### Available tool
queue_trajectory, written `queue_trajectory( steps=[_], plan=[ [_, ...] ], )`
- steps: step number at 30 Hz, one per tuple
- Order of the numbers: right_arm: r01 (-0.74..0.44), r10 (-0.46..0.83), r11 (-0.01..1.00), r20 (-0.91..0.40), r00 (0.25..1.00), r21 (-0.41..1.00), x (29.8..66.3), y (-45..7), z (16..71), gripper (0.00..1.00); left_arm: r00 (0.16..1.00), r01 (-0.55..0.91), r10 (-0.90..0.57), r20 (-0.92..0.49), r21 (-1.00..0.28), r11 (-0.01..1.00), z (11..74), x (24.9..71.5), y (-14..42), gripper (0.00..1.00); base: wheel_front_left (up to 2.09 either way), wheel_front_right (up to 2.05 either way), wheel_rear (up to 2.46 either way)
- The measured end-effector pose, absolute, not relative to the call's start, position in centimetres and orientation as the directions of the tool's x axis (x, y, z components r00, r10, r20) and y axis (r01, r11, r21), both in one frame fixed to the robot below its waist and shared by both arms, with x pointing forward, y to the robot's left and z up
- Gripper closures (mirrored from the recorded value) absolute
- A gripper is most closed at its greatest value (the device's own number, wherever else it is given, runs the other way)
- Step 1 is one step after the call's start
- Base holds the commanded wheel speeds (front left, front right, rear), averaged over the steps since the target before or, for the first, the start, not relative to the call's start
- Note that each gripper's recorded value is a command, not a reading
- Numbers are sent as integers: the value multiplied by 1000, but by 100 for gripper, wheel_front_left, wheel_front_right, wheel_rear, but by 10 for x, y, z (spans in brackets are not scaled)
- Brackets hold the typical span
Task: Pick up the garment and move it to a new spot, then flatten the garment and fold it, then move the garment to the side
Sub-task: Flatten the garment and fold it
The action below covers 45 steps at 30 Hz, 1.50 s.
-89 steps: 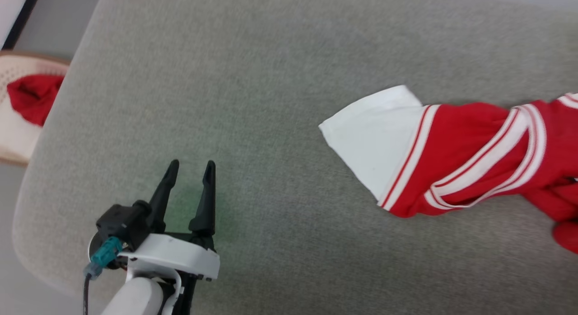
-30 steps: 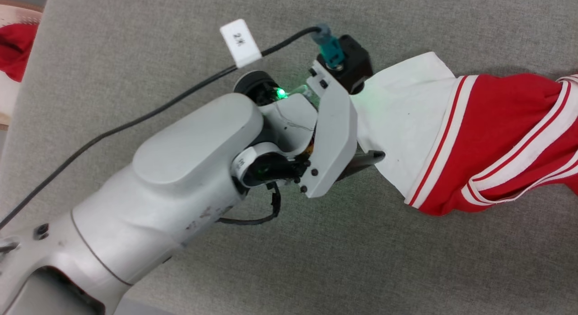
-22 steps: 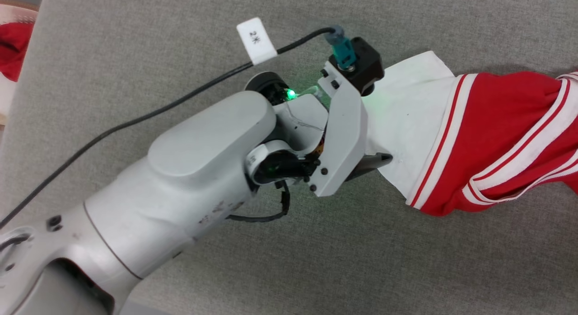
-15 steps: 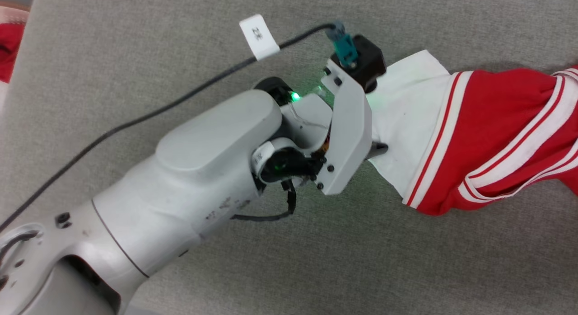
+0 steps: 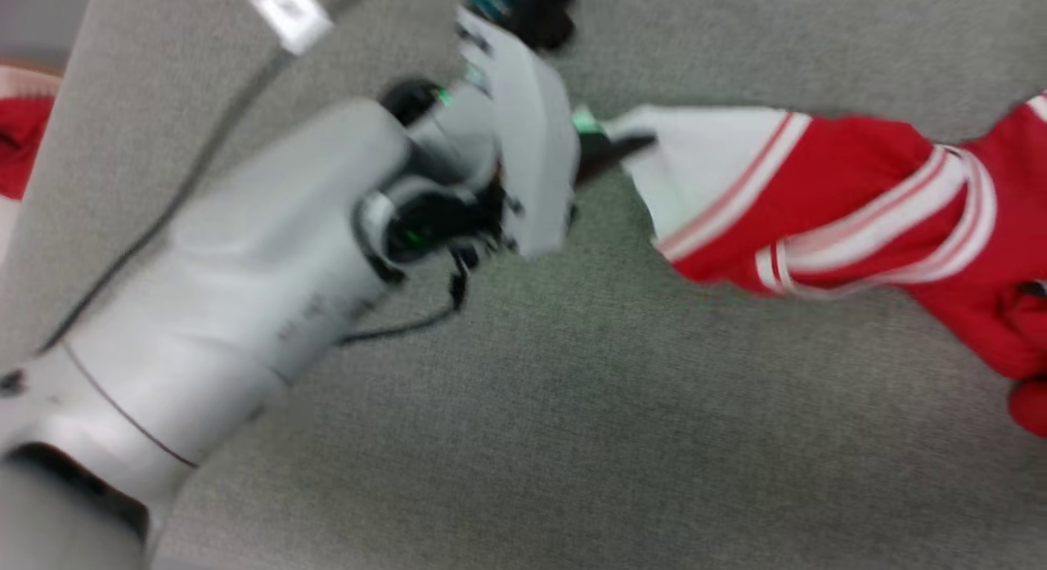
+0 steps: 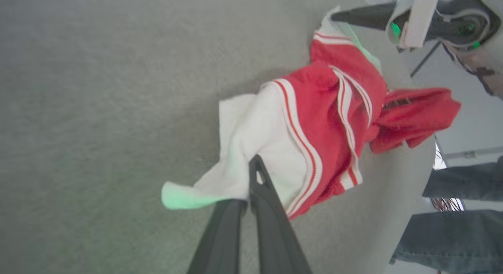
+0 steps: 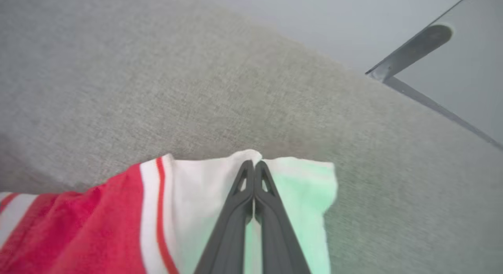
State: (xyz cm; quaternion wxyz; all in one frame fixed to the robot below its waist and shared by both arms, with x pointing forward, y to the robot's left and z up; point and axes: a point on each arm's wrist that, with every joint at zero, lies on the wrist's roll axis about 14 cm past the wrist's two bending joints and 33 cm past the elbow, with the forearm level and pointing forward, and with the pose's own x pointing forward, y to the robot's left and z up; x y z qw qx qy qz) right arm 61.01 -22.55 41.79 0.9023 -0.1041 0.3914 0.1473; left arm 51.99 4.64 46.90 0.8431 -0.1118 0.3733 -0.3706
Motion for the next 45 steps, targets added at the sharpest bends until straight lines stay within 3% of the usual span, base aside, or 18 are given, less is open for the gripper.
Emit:
queue_trajectory(
  steps=[11,17,23,28,31,34,40,45],
  plan=[
    [-175,107,979,-463,880,-106,621,-278,535,100,730,472,-632,-259,-477,741,582,585,76,100,0,0,0],
    [-57,49,998,-193,980,-35,645,-296,598,100,855,388,-499,-138,-468,794,621,634,87,100,0,0,0],
    [-5,0,999,113,994,44,676,-290,664,100,947,317,-307,97,-441,840,681,688,118,100,0,0,0],
    [58,-73,997,309,948,57,681,-307,722,100,917,355,-208,340,-464,812,746,709,124,100,0,0,0],
    [74,-92,995,351,932,62,682,-310,735,100,895,392,-184,408,-516,762,765,713,119,100,0,0,0],
    [78,-88,996,343,935,44,682,-309,736,100,899,403,-212,384,-530,746,756,715,109,100,0,0,0],
    [29,-33,999,248,968,20,679,-293,696,100,946,323,-257,196,-614,720,687,708,110,100,0,0,0],
    [-50,46,999,134,990,22,659,-280,645,100,932,301,-358,57,-672,677,629,681,98,100,0,0,0]
  ],
)
